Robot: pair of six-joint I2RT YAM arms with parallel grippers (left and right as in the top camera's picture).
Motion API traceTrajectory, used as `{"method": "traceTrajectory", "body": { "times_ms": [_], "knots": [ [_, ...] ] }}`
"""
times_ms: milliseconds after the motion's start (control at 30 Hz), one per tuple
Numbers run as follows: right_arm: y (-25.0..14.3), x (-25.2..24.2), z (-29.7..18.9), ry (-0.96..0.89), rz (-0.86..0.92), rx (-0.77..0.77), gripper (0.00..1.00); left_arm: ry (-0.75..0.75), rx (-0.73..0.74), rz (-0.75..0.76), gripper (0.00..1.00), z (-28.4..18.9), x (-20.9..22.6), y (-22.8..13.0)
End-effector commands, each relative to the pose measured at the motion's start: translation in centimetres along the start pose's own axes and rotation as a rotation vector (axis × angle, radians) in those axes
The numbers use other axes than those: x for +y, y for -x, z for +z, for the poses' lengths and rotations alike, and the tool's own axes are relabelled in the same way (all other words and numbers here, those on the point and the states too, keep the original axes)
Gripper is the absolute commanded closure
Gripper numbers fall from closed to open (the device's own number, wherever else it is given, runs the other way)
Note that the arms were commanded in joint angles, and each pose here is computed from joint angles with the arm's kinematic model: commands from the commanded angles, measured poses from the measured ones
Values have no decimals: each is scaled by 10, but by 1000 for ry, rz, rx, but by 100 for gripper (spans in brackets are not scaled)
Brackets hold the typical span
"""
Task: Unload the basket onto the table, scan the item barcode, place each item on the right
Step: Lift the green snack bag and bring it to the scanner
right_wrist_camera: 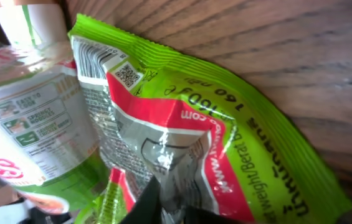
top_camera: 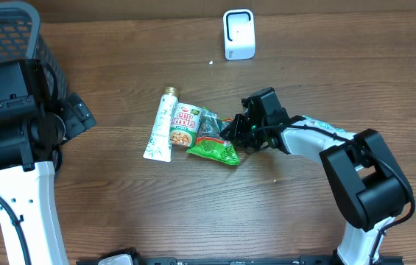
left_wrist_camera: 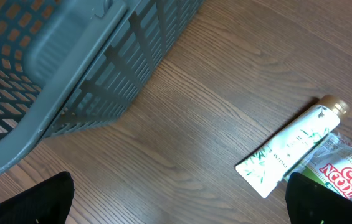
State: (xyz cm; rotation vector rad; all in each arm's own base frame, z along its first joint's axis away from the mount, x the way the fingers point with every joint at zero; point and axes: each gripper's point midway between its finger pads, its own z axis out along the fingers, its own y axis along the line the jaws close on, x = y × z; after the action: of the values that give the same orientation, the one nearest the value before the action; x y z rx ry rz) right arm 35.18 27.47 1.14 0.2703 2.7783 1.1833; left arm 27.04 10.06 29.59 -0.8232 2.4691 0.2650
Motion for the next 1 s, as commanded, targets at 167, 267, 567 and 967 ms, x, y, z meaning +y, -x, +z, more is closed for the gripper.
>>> {"method": "traceTrajectory", "body": {
  "times_ms": [167,267,567,967],
  "knots": [
    [29,11,-63,88,-314,-78,96,-2,-6,-19,0,-1,1,0],
    [36,16,-86,66,-441,-128,96,-1,-6,-19,0,-1,1,0],
    [53,52,-150,60,-678,-297,96,-2,-5,-19,0,-1,1,0],
    [60,114,-238,10,-920,-603,96,-1,-5,-19,0,-1,1,0]
  ]
}}
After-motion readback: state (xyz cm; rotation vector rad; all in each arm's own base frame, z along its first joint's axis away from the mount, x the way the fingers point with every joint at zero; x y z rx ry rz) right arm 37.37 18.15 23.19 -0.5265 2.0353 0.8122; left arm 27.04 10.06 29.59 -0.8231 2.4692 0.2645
